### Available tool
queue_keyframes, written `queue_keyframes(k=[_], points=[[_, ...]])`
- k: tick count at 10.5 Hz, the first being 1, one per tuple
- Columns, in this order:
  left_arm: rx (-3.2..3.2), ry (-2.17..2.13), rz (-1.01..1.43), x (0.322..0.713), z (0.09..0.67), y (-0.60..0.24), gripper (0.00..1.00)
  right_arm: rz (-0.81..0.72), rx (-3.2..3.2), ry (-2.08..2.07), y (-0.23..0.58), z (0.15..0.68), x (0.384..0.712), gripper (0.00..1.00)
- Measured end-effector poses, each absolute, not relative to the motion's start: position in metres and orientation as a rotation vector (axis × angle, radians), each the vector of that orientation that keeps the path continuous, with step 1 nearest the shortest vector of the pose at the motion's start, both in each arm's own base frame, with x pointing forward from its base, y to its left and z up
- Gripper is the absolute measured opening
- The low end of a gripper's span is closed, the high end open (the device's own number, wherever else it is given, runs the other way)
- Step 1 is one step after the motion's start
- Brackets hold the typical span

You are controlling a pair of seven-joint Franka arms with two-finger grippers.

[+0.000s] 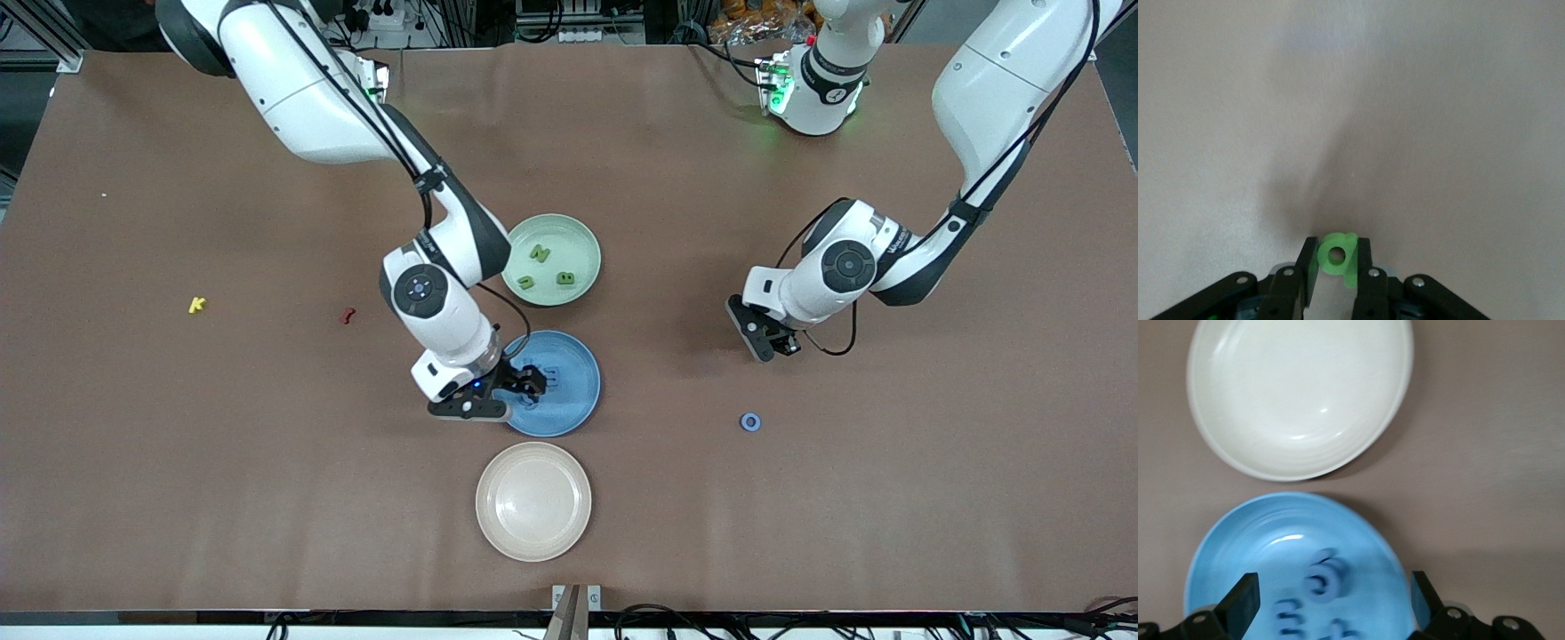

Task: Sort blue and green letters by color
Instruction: 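Place the G and q on blue and green plates with both grippers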

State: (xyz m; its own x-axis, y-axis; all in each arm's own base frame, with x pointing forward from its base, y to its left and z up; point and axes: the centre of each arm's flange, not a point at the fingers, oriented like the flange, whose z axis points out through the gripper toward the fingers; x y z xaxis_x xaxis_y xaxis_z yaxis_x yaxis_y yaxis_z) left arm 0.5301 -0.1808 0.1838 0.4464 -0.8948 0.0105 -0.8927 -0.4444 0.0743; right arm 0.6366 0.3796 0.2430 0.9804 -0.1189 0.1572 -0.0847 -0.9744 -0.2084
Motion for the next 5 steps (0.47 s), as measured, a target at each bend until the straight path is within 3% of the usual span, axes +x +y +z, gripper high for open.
queue_keyframes(k=[5], points=[[2.829, -1.071, 0.026, 0.489, 0.234, -0.315, 0.27, -0.158, -3.000, 0.413, 0.224, 0.273, 0.691, 1.00]])
